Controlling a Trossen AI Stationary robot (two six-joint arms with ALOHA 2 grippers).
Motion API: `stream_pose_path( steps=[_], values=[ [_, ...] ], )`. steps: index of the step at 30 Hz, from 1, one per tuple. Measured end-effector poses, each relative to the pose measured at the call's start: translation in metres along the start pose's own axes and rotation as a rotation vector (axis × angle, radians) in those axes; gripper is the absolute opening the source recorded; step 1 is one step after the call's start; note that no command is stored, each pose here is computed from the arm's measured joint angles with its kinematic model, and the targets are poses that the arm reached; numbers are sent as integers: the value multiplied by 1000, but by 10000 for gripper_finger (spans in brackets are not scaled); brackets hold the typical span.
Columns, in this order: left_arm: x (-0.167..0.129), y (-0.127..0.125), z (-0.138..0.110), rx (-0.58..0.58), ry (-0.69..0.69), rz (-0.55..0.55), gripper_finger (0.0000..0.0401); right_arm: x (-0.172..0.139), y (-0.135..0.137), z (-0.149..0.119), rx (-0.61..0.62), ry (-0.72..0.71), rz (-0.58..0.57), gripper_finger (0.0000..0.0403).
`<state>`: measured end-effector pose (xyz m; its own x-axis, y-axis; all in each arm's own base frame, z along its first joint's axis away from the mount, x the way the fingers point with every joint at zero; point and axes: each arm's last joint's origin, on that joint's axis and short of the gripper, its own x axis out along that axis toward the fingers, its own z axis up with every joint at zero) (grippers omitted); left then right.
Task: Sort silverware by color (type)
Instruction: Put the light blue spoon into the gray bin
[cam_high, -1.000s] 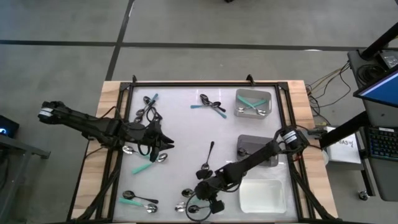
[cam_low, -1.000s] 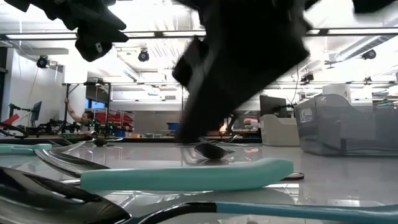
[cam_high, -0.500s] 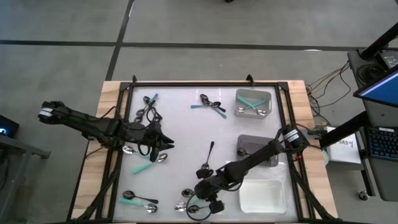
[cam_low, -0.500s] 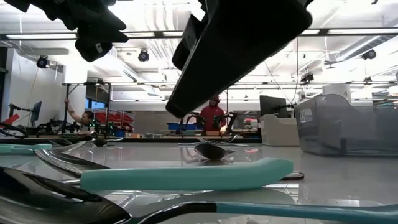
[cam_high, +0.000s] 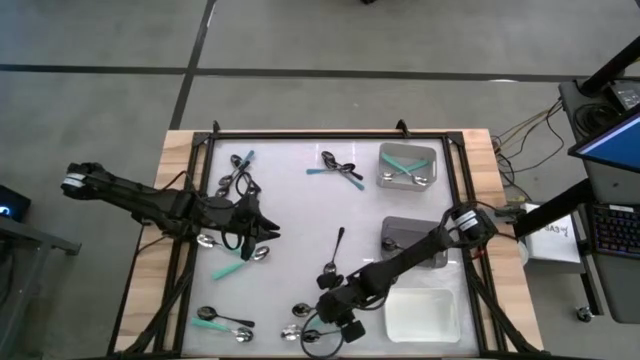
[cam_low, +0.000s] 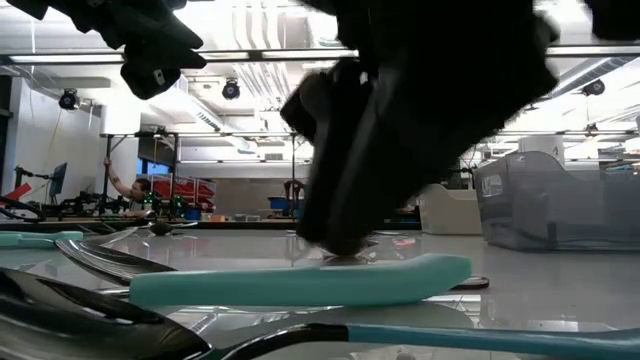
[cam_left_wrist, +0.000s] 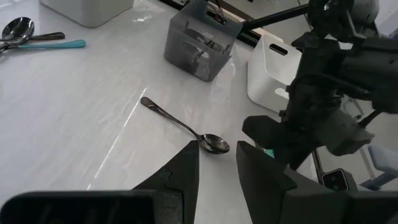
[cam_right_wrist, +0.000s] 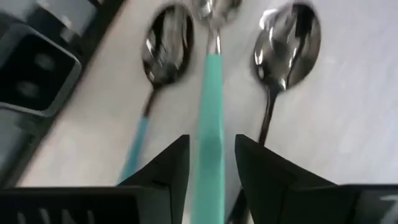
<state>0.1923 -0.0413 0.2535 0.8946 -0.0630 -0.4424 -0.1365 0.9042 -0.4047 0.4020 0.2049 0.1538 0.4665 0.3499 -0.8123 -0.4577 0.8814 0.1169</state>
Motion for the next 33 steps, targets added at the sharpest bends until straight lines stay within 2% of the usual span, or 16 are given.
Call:
stream_pose_path(
  steps=[13, 26, 33],
  values=[
    [0, 0, 0, 2, 5, 3, 90, 18, -4, -11, -42, 49, -21, 76],
    [0, 0, 0, 1, 4, 3, 90, 18, -3, -10, -64, 43, -19, 70],
    [0, 0, 0, 2, 4, 3, 90, 14, -2, 2, -67, 18, -19, 68]
  ],
)
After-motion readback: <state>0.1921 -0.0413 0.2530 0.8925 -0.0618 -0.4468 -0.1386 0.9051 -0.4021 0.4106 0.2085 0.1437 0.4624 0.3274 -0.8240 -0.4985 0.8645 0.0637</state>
